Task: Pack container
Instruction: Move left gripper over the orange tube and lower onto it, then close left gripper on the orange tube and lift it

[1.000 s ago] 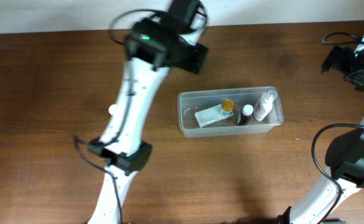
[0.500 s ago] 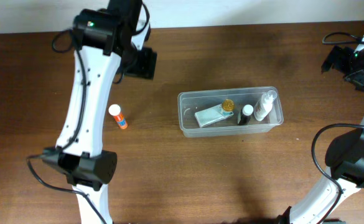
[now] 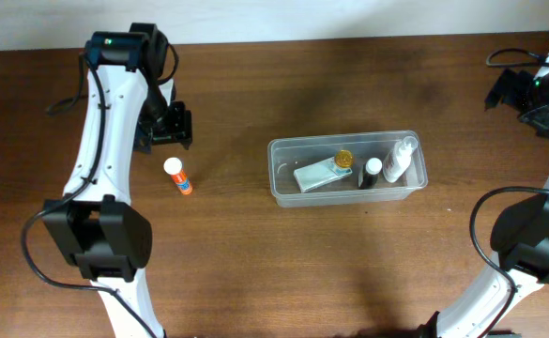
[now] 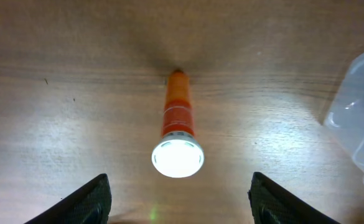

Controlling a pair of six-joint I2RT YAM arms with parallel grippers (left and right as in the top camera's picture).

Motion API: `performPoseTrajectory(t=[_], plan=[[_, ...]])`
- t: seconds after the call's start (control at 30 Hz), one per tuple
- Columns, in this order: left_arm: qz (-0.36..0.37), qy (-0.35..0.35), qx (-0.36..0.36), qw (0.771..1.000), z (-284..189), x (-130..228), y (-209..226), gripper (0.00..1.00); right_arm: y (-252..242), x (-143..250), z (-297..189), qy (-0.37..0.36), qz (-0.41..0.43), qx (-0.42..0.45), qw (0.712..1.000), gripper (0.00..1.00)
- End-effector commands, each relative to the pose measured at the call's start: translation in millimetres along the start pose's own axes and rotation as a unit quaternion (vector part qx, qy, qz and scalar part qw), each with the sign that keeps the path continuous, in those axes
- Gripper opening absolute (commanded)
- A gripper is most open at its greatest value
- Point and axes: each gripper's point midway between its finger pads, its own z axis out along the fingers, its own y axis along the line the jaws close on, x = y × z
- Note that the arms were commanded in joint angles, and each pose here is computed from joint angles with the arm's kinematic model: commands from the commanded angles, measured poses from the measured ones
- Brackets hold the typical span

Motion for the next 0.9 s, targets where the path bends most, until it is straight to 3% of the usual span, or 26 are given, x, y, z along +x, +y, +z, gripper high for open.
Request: performPoseTrajectory(t=[0.0,0.37,0.87], plan=[[-0.007,0.006,0.009,1.000,1,7,-2,0.72,-1,0,2,0.002,0.007,0.001,1.000,0.98],[-0.009,0.057,0.020,0.998,30,23,-6,0.72,-1,0,2,0.002,0.007,0.001,1.000,0.98],[-0.009,0.062,0.014,0.998,54,21,-4,0.72,-1,0,2,0.002,0.007,0.001,1.000,0.98]])
